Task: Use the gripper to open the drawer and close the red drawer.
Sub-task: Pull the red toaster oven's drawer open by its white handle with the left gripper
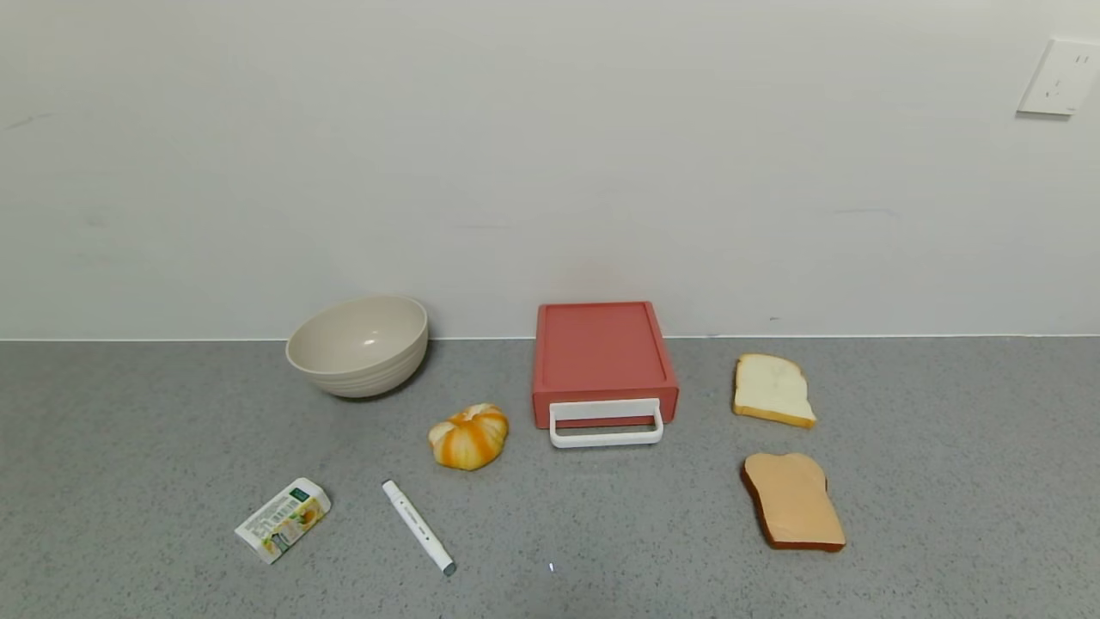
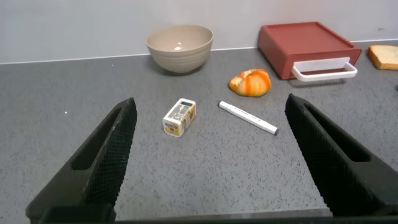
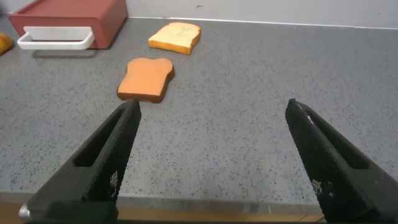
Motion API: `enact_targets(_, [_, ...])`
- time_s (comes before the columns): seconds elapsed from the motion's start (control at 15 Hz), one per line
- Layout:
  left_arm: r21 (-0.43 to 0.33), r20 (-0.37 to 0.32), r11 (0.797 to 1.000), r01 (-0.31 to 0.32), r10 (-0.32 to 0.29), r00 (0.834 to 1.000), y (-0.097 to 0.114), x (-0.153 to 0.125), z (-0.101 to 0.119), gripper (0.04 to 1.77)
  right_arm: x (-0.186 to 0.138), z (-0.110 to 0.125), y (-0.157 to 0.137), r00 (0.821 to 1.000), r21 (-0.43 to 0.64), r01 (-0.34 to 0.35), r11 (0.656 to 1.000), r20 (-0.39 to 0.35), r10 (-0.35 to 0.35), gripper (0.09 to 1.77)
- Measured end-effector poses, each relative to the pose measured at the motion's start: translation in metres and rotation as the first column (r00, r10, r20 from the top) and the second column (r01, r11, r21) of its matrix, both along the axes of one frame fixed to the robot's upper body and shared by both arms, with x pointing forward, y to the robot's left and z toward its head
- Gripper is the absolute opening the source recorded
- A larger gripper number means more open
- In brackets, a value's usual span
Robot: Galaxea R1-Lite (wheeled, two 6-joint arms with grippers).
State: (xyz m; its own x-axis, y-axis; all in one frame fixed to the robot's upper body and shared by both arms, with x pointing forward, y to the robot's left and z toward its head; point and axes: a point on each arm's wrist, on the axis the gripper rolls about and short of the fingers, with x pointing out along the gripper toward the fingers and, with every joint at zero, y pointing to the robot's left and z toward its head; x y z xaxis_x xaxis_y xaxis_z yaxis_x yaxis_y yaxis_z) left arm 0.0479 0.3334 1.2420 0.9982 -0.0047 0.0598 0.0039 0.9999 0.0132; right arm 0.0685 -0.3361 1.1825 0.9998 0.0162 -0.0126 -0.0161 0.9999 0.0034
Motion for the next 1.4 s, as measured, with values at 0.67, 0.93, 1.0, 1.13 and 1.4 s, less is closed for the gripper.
enact_targets(0.67, [0.007,-0.183,1.000,0.017,-0.015,0.983,0.000,0.052,0.102,1.72,0.000,0.000,0.000,1.000,0.000,0.000,1.000,0.000,0.000,1.71])
enact_targets(0.93, [0.006,-0.326,0.999,0.033,-0.030,0.945,-0.001,0.090,0.142,1.72,0.000,0.000,0.000,1.000,0.000,0.000,1.000,0.000,0.000,1.71])
enact_targets(1.0, [0.005,-0.347,0.999,0.037,-0.033,0.937,-0.002,0.100,0.152,1.72,0.000,0.000,0.000,1.000,0.000,0.000,1.000,0.000,0.000,1.71])
enact_targets(1.13, [-0.001,-0.399,0.999,0.050,-0.046,0.916,-0.004,0.122,0.173,1.72,0.000,0.000,0.000,1.000,0.000,0.000,1.000,0.000,0.000,1.71])
enact_targets(1.4, [-0.071,-0.515,0.995,0.072,-0.098,0.851,-0.015,0.173,0.199,1.72,0.000,0.000,0.000,1.000,0.000,0.000,1.000,0.000,0.000,1.71])
